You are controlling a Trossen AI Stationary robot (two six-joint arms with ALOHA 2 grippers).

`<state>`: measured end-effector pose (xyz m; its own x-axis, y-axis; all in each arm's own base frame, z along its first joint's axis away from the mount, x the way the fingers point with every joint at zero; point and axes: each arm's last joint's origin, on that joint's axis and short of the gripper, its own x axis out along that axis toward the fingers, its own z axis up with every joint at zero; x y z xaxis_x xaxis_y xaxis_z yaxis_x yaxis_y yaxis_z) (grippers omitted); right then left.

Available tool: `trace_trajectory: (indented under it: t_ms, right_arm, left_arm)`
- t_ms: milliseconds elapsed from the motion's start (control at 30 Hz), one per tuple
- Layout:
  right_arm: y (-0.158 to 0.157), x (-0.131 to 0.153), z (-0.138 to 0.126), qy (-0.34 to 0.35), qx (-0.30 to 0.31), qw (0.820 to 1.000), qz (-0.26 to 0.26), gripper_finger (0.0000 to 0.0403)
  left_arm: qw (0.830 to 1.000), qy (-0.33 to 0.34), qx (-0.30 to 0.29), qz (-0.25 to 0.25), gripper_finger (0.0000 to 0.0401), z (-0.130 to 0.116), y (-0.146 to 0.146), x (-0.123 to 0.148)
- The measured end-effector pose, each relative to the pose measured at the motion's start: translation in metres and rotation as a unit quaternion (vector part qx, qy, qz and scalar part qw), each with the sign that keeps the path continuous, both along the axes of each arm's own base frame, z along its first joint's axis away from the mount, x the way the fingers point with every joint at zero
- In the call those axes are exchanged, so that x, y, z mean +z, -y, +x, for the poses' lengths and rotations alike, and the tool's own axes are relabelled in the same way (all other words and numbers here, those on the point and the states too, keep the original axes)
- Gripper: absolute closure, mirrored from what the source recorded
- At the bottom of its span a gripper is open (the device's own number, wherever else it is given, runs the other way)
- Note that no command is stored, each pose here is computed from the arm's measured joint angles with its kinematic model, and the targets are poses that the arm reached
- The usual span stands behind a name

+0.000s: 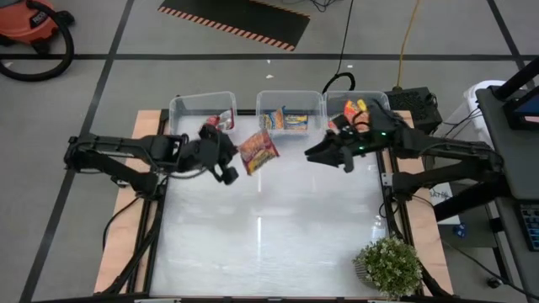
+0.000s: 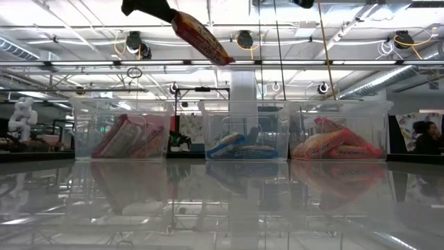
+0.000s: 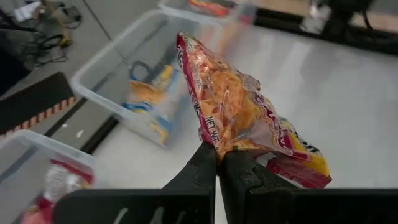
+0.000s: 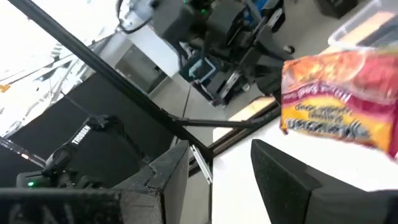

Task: Sort Maruchan noodles
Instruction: Put the red noodle pack into the left transparent bin

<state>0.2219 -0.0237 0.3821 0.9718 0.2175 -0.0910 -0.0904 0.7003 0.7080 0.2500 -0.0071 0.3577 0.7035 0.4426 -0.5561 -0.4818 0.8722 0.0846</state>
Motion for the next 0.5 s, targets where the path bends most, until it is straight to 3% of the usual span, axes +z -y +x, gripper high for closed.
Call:
trace_trajectory:
  t_ms: [200, 500]
  right_arm:
    - [-0.009, 0.006, -0.028, 0.033, -0.016, 0.999, -0.023, 0.0237]
    - [-0.011, 0.004, -0.057, 0.057, -0.05, 0.997, -0.003, 0.0237]
  left_arm:
    - [0.998, 0.014, 0.061, 0.003, 0.0396, -0.003, -0.031, 0.016]
    - [0.984, 0.027, 0.176, -0.01, 0.0396, -0.015, -0.074, 0.018]
